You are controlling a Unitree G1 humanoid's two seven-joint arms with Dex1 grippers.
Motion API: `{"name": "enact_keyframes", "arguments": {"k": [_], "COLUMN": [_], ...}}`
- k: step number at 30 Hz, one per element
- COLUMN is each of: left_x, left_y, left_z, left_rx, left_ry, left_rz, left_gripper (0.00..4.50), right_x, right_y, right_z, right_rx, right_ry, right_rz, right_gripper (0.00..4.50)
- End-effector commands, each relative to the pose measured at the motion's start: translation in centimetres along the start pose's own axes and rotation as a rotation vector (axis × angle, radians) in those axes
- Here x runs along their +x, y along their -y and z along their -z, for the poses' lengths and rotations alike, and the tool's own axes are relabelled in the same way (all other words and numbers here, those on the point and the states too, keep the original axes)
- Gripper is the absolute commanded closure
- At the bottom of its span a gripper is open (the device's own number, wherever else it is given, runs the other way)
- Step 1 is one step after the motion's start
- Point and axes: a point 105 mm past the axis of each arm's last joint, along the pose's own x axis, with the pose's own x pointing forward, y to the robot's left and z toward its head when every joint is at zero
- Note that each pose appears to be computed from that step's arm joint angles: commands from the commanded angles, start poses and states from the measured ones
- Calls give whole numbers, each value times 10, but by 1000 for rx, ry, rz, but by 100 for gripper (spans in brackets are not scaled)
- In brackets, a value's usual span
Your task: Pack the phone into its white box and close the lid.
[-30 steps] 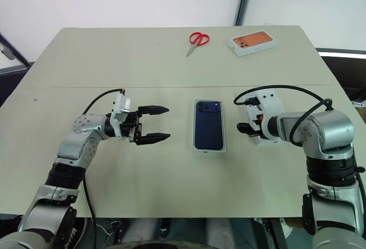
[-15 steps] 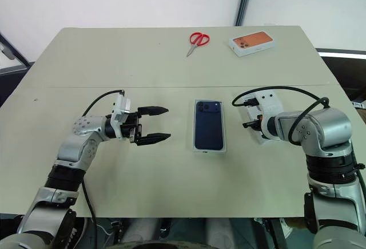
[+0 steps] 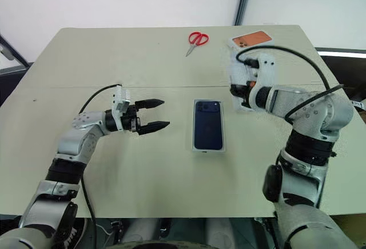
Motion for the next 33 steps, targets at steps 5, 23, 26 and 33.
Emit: {"name": "enact_keyframes", "arguments": {"k": [5,23,26,33], "left_x": [0,-10,-11,-7], "left_y": [-12,-18,-16,-10], "left_z": [-18,-31,-26,-21], "left_rx": [-30,-71,-64,-93], "left_ry": [114,167,148,146], "left_rz": [-118,-162,-162,-135], "left_gripper": [0,0,0,0], "right_x": [2,5,0,-7], "right_y": [-52,-104,-113,-127], "right_z": [5,82,85,91], "right_rx": [299,605,631,661], "right_ry": [158,-22,-47,-106], "right_rz": [-444,-693,-719,-761], "right_gripper": [446,446,446,446]}}
